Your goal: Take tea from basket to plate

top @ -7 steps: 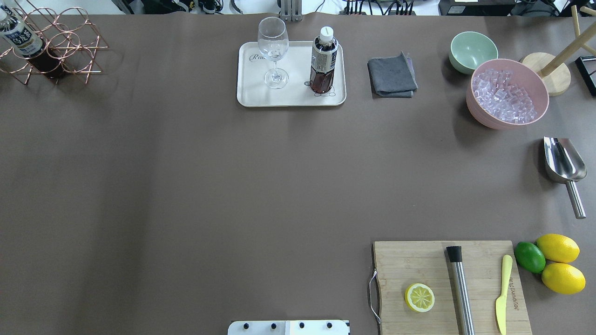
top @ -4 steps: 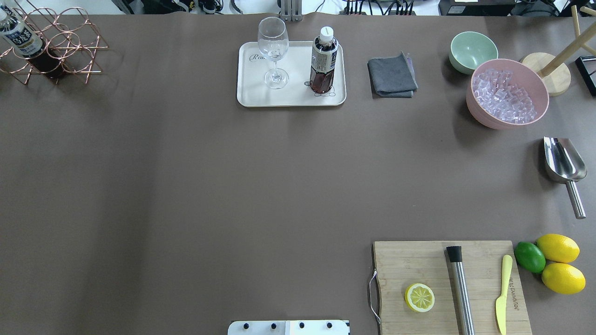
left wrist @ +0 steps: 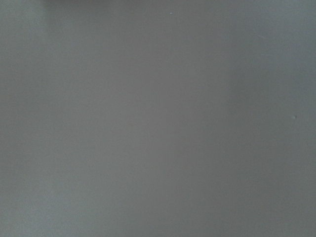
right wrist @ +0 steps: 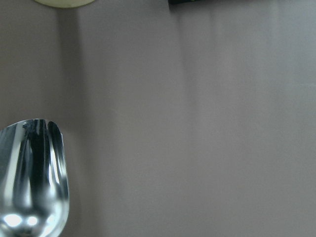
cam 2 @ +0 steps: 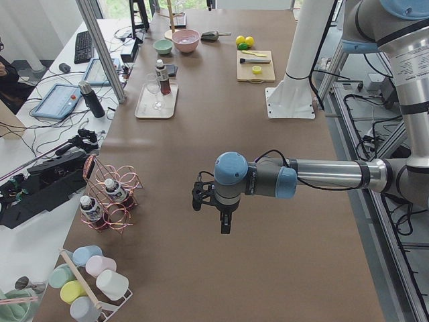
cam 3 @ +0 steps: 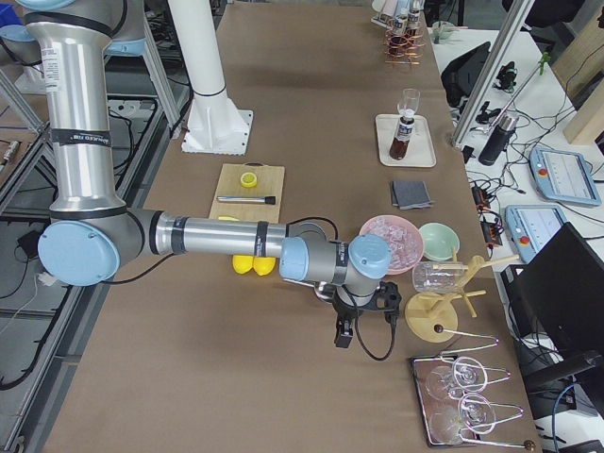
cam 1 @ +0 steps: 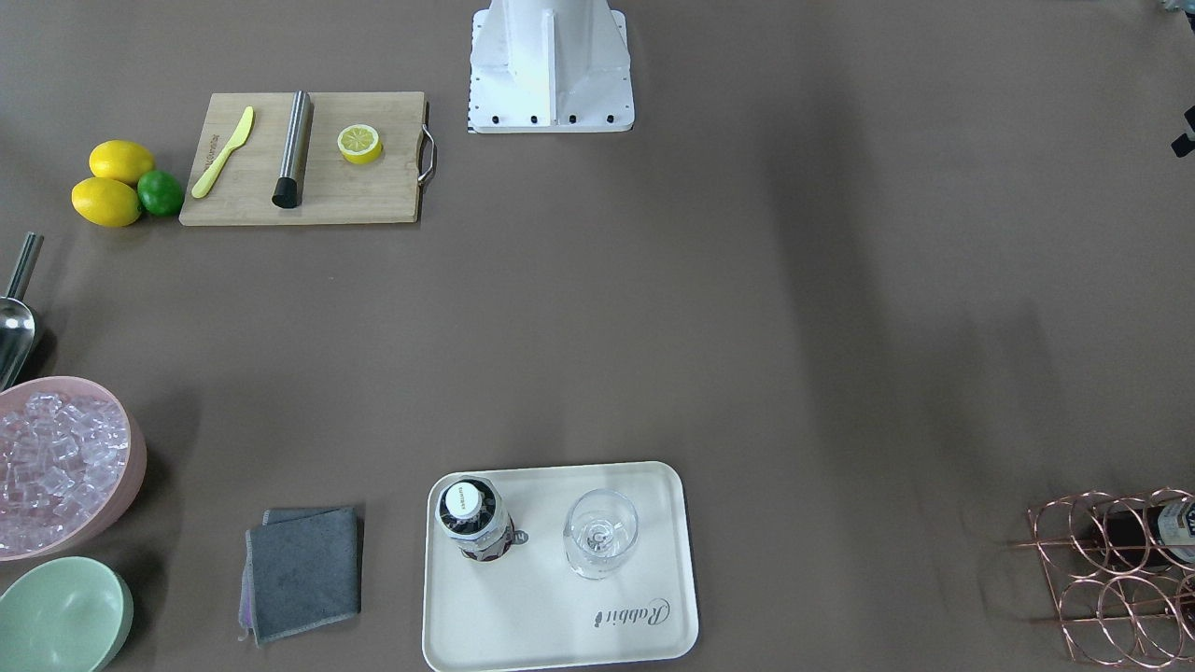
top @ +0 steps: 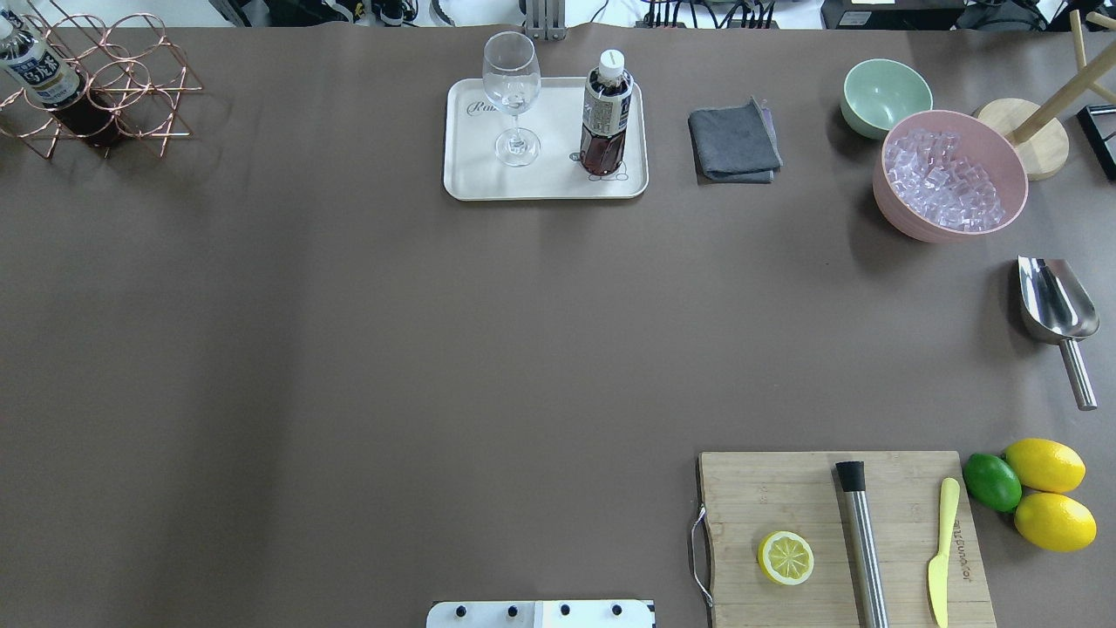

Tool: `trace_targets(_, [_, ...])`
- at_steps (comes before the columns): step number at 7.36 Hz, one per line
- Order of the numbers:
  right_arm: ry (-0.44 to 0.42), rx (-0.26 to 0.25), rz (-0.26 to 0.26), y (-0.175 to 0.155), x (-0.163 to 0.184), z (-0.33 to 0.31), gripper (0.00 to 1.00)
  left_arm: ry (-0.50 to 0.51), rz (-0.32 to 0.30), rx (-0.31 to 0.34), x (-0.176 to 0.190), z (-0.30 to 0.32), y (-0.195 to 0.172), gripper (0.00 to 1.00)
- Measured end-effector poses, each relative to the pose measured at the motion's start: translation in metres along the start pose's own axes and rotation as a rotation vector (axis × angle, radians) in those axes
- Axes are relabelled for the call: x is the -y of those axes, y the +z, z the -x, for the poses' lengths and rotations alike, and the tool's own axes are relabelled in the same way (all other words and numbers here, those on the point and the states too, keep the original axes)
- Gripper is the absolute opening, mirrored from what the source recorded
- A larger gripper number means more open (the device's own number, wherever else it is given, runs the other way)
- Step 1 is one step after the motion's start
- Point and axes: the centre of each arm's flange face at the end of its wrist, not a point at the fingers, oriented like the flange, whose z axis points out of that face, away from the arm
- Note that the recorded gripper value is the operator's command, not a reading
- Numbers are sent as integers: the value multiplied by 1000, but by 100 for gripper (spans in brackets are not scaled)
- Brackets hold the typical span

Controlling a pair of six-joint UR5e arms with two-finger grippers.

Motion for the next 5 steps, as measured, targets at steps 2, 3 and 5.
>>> trace_targets(2, [2,0,1,0,0,-1,100,-5,-9,0,0,2,-3,97])
trace_targets(3, [2,0,1,1,0,-1,100,-9,-6,1,2,5,-1,97])
trace_targets(5, [2,-1,2,1,-1,-2,100,-15,-4,1,5,8,1,97])
